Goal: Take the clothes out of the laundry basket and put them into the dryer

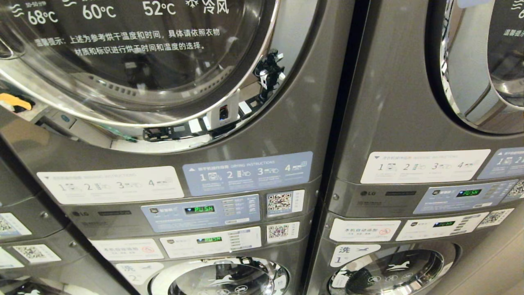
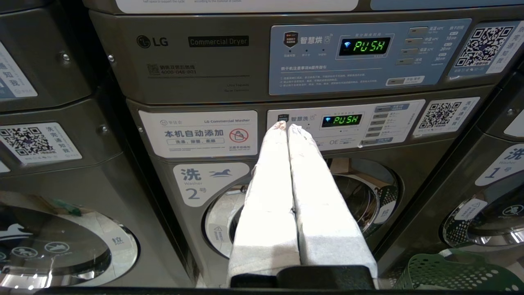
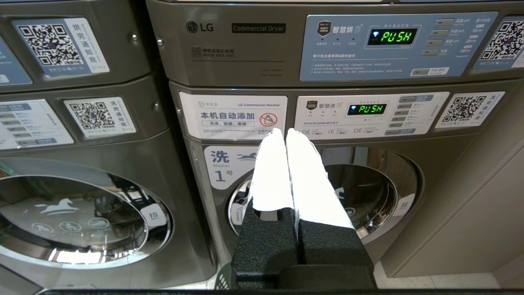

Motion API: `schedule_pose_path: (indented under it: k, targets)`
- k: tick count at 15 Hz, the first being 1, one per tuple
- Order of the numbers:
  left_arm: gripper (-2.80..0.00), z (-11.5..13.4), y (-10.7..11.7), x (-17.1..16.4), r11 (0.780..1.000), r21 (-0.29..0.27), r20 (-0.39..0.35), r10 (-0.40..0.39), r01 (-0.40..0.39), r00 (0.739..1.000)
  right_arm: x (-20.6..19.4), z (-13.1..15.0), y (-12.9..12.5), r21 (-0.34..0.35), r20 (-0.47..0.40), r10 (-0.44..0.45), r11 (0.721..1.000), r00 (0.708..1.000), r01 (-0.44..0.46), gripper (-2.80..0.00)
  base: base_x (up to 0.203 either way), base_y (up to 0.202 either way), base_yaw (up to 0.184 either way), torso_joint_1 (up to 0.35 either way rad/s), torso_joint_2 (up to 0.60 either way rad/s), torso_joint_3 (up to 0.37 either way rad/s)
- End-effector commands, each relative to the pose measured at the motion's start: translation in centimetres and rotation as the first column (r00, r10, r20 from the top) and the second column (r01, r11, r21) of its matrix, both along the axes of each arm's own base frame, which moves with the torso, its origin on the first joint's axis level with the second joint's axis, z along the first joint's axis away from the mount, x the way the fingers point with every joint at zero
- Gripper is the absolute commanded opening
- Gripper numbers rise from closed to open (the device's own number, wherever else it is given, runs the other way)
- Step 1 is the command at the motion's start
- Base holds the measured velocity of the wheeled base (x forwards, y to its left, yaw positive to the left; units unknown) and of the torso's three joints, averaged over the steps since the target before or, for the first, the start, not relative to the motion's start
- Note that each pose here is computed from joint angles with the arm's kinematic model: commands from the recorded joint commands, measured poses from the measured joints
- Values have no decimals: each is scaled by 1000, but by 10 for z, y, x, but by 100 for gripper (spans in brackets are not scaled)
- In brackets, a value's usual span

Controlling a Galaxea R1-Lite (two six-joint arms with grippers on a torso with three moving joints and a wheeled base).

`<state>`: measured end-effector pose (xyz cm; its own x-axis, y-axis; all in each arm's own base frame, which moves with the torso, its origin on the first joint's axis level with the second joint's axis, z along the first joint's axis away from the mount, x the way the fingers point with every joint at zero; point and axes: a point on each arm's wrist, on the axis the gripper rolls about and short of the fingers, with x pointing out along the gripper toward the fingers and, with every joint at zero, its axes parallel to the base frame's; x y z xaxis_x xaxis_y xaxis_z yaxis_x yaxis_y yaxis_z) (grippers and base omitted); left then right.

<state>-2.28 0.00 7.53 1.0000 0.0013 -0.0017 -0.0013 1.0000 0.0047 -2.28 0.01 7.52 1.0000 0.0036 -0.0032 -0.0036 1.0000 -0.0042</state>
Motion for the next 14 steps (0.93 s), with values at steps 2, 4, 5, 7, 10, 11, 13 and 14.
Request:
schedule_pose_path:
  k: [2,4,5,7,10,11,13,14]
  targets:
    - [-280,0,0,0,1000,0,-2,0,0,1000,0,0,0,0,-1,1,1000,1000,-1,-280,0,0,0,0,0,0]
    - [-280,0,0,0,1000,0,-1,0,0,1000,0,0,0,0,0,1,1000,1000,-1,-280,0,0,0,0,0,0]
    - [-280,0,0,0,1000,0,-1,0,0,1000,0,0,0,0,0,0,1000,1000,0,-280,0,0,0,0,0,0]
    - [-280,0,0,0,1000,0,-1,0,0,1000,0,0,0,0,0,0,1000,1000,0,-280,0,0,0,0,0,0]
    - [-280,0,0,0,1000,0,-3,0,0,1000,0,0,0,0,-1,-1,1000,1000,1,-280,0,0,0,0,0,0]
    - [-280,0,0,0,1000,0,-1,0,0,1000,0,0,0,0,0,-1,1000,1000,1,-280,0,0,0,0,0,0]
    - [-280,0,0,0,1000,0,-1,0,0,1000,0,0,0,0,0,1,1000,1000,-1,-280,0,0,0,0,0,0]
    - [-280,0,0,0,1000,0,-3,0,0,1000,0,0,0,0,0,1,1000,1000,-1,-280,0,0,0,0,0,0]
